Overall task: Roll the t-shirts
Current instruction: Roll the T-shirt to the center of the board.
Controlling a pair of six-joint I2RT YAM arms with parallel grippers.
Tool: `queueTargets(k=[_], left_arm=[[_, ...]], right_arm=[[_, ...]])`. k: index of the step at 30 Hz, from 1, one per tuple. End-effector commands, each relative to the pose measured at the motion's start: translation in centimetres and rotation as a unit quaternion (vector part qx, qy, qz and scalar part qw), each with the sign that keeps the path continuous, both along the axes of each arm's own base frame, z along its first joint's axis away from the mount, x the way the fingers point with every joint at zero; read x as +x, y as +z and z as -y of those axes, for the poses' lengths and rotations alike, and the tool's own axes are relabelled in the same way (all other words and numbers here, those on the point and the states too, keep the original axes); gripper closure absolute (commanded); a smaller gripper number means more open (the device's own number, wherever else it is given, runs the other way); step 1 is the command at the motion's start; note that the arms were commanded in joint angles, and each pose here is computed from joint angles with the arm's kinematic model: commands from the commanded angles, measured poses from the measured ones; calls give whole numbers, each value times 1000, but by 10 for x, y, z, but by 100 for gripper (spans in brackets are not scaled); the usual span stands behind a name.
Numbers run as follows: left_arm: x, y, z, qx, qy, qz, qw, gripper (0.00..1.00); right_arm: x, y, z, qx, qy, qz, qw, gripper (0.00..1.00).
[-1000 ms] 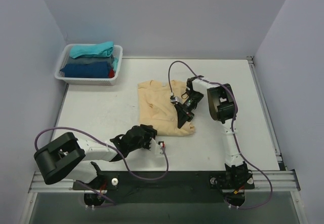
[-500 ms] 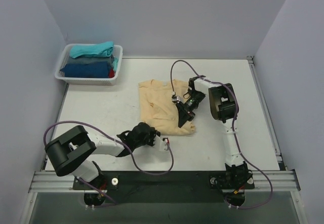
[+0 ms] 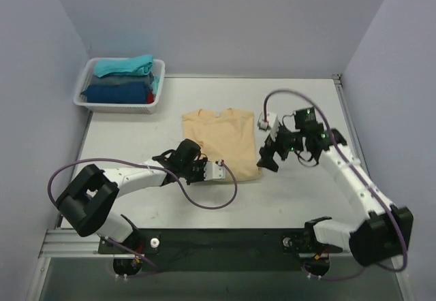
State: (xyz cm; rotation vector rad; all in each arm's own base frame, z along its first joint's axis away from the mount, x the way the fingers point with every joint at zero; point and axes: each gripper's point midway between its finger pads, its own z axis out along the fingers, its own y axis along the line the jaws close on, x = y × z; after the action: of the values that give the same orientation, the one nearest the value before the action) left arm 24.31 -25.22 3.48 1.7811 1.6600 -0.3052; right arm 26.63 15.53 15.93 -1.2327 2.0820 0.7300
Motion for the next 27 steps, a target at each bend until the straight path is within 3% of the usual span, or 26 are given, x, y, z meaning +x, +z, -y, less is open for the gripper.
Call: queueTargets(k=[1,2,3,7,15,25,27], left_arm=[[-29,4,7,-22,-17,-98,995,100],[-30,4,7,-20,-15,-103,994,100],[-29,4,6,-22,-12,-105,994,100],[-28,6,4,-35,-11,-123,992,100],[-34,8,6,-33,-23,-147,988,100],[-23,18,13,-50,-14,-178,983,100],[-23,18,12,-51,-11,-183,982,100]], right_arm=[[-6,-28,-18,-60,73,228,969,0],[1,-27,-18,-73,63,272,958,0],[-23,-53,-24,-81,95,263,957,0],[-52,-69,-36,-84,159,291,940,0],[-50,-76,-63,-97,206,369,901,0],[-60,-120,-69,-108,281,353,886,0],[-61,-124,-71,-103,283,345,889,5]])
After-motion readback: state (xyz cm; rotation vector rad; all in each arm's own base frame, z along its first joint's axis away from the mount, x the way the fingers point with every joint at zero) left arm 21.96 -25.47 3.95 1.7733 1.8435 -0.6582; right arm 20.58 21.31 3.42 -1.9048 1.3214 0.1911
